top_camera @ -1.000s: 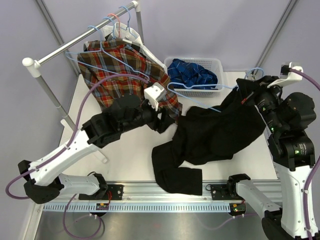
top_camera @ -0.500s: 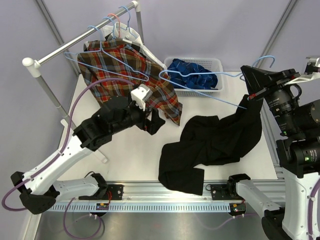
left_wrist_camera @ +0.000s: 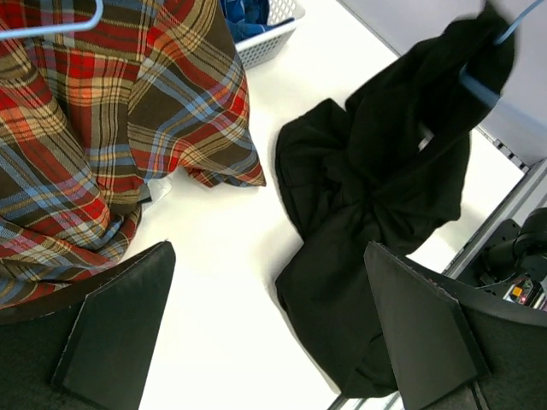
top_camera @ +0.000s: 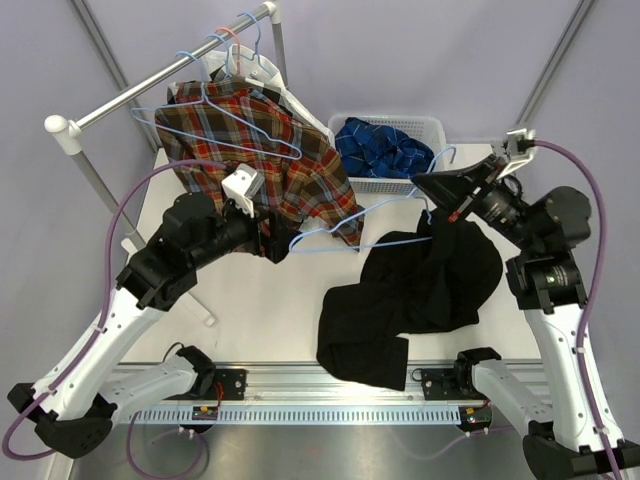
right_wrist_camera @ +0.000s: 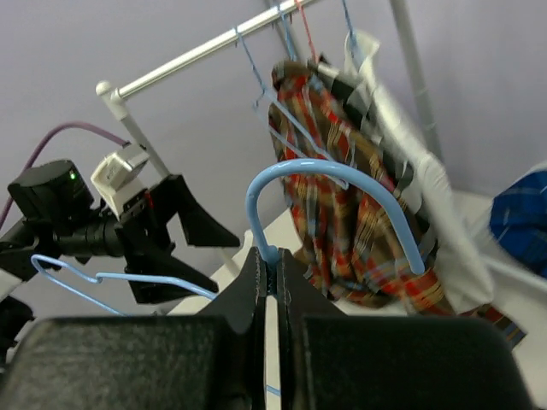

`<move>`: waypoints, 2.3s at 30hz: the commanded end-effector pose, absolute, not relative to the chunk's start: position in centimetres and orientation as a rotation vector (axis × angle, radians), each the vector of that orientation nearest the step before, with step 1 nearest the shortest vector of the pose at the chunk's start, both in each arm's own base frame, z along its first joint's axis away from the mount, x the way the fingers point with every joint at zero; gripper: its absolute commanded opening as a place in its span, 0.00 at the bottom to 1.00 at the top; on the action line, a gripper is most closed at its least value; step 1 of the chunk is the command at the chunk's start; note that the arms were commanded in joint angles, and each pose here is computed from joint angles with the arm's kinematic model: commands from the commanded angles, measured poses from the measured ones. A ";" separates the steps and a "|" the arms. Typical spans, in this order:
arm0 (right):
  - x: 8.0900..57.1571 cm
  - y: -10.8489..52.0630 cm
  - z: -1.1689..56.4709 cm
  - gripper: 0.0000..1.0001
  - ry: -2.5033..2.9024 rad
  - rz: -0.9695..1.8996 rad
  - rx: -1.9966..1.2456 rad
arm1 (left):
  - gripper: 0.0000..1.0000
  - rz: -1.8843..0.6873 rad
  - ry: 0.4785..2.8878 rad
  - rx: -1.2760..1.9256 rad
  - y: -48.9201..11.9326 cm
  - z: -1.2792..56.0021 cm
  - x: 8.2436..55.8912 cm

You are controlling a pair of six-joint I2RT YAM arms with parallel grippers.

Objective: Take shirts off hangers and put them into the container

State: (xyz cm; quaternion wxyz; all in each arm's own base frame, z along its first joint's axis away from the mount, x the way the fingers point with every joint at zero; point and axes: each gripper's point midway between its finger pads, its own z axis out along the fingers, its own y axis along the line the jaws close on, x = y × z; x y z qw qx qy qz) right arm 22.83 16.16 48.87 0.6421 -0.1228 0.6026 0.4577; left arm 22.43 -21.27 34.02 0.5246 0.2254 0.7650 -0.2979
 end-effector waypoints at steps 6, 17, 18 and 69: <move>22.4 16.6 41.3 0.00 1.576 0.949 -0.479 | 0.98 -0.746 1.742 0.527 -21.0 38.4 22.1; 25.6 15.3 41.7 0.00 1.558 0.692 -0.626 | 0.93 -1.149 1.679 0.676 -26.3 44.6 18.8; 25.7 15.2 42.3 0.00 1.552 0.680 -0.630 | 0.93 -1.175 1.672 0.694 -26.7 45.1 18.5; 20.7 15.4 40.9 0.99 1.658 0.819 -0.580 | 0.00 -0.752 2.116 0.780 -27.8 29.5 17.2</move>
